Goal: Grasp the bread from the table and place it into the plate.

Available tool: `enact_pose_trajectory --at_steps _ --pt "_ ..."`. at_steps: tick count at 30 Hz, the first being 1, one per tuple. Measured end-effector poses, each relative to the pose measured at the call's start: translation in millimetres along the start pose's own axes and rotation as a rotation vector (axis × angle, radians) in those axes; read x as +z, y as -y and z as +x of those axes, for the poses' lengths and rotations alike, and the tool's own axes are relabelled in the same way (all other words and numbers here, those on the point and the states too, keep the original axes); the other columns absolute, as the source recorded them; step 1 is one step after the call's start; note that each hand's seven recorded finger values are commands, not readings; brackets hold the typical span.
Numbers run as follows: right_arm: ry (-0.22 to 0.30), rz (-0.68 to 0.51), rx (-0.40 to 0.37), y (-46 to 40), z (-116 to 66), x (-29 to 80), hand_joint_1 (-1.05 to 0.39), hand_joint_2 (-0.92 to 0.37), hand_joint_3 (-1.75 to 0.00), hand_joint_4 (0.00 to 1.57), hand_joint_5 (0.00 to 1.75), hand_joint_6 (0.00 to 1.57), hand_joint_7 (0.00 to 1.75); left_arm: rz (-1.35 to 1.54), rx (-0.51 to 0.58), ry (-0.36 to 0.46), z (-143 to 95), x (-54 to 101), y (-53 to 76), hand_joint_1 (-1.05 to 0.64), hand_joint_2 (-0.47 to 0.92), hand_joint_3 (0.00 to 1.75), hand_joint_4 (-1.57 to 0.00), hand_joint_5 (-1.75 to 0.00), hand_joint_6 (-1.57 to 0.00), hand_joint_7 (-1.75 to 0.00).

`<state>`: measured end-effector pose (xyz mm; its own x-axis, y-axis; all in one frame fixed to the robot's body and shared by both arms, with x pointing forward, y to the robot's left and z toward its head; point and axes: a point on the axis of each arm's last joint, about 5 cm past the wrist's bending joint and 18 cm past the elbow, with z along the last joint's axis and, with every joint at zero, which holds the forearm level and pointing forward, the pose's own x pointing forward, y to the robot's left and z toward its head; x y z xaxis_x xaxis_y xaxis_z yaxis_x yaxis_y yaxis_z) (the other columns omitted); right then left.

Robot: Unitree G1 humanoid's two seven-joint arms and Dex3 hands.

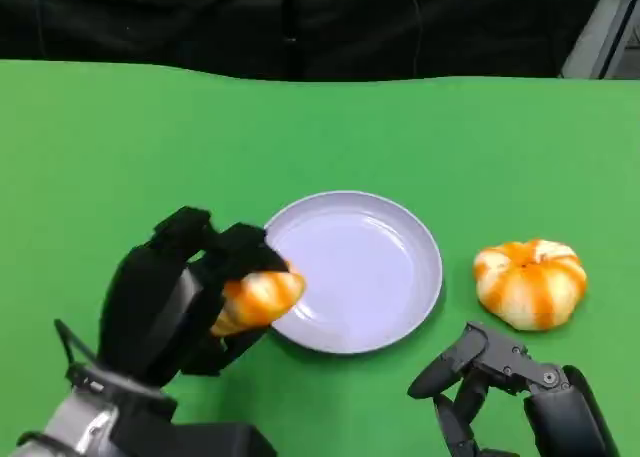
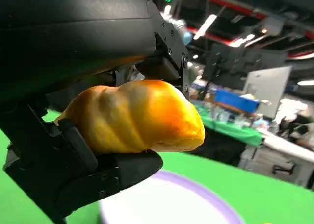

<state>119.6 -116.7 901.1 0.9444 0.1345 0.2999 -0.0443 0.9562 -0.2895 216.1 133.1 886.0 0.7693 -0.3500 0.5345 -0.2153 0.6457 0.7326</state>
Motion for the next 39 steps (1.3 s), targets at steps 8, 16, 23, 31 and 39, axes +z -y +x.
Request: enact_pose_trajectory --at_steps 8,16,23,31,39 --pt "-0.004 -0.013 0.004 -0.8 -0.9 -3.3 -0.16 -0.43 -1.16 0.83 1.7 0.72 1.24 -0.048 -0.036 0.056 27.4 3.7 20.9 -0.14 0.16 1.54 -0.93 -1.74 -0.85 -1.52" --pt "-0.004 -0.033 0.016 -1.9 -2.2 -3.4 -0.16 -0.44 -1.14 0.82 1.69 0.73 1.22 -0.048 -0.065 0.064 54.7 6.8 35.1 -0.17 0.28 1.24 -0.92 -1.59 -0.89 -1.23" --pt "-0.005 -0.037 0.018 -2.3 -2.6 -3.3 -0.17 -0.46 -1.11 0.81 1.72 0.72 1.22 0.056 -0.346 -0.034 68.2 10.0 33.4 -0.5 0.88 0.19 -0.09 -0.26 -0.25 -0.04" --pt "-0.004 -0.038 0.017 -2.2 -2.5 -3.2 -0.16 -0.47 -1.1 0.82 1.73 0.73 1.23 0.174 -0.627 -0.154 75.9 19.6 20.2 -0.81 0.92 0.31 0.0 -0.01 -0.02 -0.01" --pt "-0.004 -0.037 0.015 -2.3 -2.4 -3.2 -0.14 -0.45 -1.13 0.82 1.71 0.73 1.23 0.219 -0.767 -0.225 75.9 18.7 12.2 -0.9 0.92 0.41 0.0 0.0 -0.03 -0.01"
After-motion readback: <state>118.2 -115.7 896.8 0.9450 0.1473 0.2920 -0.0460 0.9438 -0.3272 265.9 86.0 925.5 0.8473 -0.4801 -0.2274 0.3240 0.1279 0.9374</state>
